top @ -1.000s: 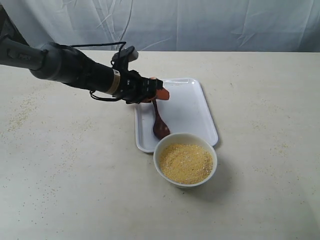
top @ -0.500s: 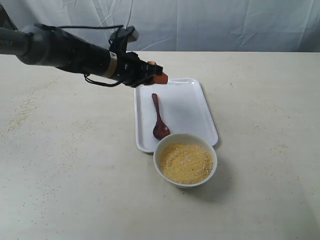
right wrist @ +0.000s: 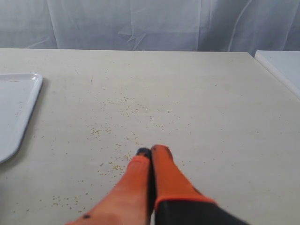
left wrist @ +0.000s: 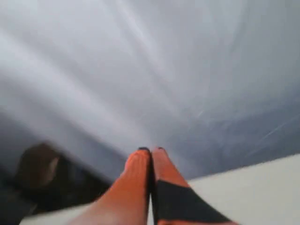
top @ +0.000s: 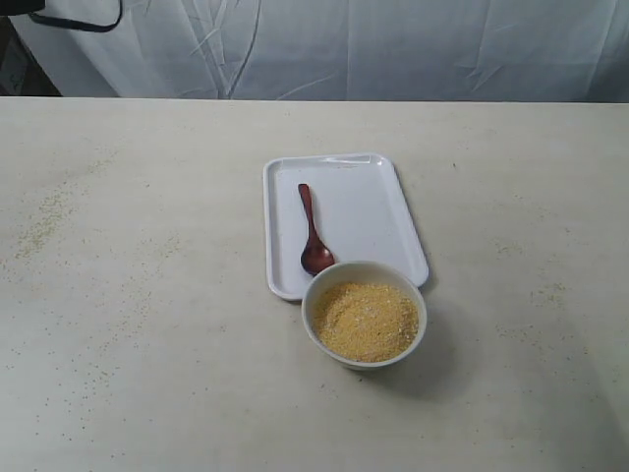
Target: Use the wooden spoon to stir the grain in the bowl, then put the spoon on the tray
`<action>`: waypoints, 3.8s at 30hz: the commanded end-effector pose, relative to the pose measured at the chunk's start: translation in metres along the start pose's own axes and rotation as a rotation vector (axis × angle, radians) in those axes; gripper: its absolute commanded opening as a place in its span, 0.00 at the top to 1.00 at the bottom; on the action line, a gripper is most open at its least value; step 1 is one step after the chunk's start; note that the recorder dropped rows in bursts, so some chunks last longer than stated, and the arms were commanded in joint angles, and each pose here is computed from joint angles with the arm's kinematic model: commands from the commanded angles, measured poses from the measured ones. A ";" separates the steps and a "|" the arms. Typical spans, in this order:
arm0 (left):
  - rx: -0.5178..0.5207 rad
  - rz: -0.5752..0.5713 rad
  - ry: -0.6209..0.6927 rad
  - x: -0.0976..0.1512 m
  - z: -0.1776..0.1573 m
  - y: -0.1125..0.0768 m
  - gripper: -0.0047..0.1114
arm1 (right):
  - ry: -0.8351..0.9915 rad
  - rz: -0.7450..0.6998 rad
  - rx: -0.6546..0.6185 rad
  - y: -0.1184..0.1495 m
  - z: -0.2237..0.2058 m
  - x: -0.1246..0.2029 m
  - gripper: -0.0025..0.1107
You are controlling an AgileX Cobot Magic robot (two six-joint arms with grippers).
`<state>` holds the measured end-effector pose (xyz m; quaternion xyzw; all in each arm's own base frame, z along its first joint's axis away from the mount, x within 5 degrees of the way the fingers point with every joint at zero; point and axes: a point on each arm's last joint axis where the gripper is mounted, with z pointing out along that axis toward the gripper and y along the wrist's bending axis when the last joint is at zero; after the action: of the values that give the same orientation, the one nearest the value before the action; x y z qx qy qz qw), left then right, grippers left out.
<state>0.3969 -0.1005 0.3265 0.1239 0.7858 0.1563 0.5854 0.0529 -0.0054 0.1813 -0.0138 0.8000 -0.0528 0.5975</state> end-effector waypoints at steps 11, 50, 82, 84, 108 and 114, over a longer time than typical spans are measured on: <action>0.251 -0.059 0.710 0.049 -0.075 0.009 0.96 | -0.009 0.002 0.004 0.000 0.000 0.001 0.98; 0.201 -0.400 0.054 0.129 -0.293 0.081 0.96 | -0.008 0.004 0.003 0.000 0.000 0.001 0.98; 0.075 -0.403 -0.138 0.254 -0.281 0.038 0.96 | -0.010 0.004 0.003 0.000 0.000 0.001 0.98; 0.075 -0.403 -0.138 0.254 -0.281 0.038 0.96 | -0.010 0.004 0.003 0.000 0.000 0.001 0.98; 0.112 -0.392 -0.152 0.253 -0.282 0.035 0.96 | -0.010 0.004 0.003 0.000 0.000 0.001 0.98; 0.112 -0.392 -0.152 0.253 -0.282 0.035 0.96 | -0.010 0.004 0.003 0.000 0.000 0.001 0.98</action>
<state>0.0556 -0.0015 0.1932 0.0156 0.7576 -0.0102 0.6525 0.0529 -0.0053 0.1813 -0.0133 0.8000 -0.0521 0.5975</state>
